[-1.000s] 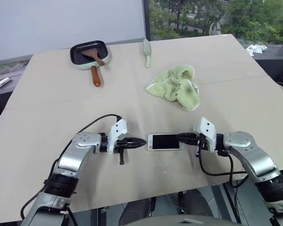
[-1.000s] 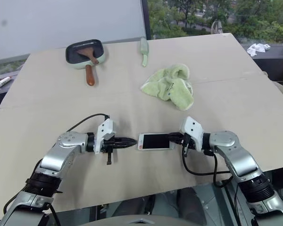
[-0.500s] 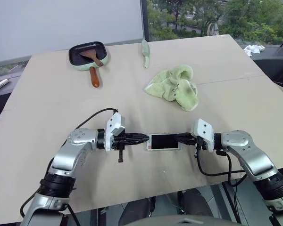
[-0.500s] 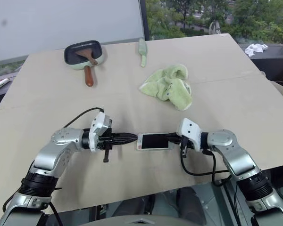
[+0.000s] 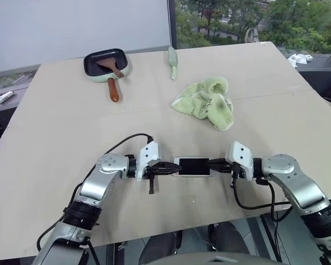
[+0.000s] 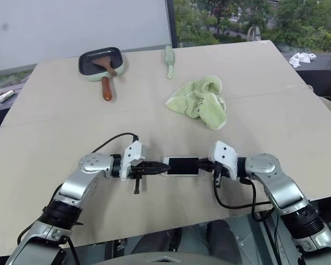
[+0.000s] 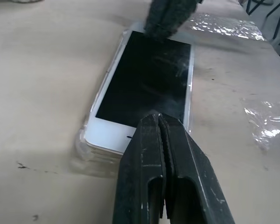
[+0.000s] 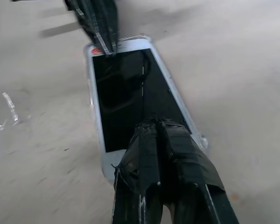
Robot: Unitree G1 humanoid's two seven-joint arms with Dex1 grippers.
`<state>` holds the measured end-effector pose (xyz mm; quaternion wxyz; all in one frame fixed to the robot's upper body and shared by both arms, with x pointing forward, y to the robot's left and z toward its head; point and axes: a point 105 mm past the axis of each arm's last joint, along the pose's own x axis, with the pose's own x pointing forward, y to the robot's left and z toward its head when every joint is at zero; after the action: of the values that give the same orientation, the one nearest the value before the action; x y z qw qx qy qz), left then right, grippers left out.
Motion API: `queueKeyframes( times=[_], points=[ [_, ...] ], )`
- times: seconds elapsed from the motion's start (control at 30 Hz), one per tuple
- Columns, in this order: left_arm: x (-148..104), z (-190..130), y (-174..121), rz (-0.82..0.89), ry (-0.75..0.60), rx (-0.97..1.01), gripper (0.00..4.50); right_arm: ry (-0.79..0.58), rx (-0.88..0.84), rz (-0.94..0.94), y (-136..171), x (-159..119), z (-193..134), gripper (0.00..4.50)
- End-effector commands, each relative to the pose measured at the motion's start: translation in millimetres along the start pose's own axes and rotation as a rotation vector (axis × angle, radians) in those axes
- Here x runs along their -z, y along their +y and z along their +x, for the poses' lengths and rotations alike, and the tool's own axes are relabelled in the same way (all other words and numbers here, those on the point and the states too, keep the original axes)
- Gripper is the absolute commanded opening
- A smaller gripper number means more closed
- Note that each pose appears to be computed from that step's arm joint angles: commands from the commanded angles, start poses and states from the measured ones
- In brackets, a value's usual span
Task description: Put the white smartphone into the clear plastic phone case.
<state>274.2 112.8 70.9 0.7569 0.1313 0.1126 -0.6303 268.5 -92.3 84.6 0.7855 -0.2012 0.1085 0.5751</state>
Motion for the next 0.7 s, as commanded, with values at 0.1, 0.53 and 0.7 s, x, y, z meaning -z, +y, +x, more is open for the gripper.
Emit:
queueKeyframes(
  times=[0.1,0.53,0.7],
  points=[
    [19,-1,-3,-0.045,0.064,-0.007,0.06,0.074,-0.019,0.054,5,24,-2,0.00],
    [24,-6,-10,-0.057,0.083,-0.008,0.06,-0.047,0.031,0.073,-11,0,-17,0.00],
    [25,-6,-11,-0.059,0.085,-0.005,0.06,-0.043,0.053,0.088,-17,-7,-39,0.00]
  ],
)
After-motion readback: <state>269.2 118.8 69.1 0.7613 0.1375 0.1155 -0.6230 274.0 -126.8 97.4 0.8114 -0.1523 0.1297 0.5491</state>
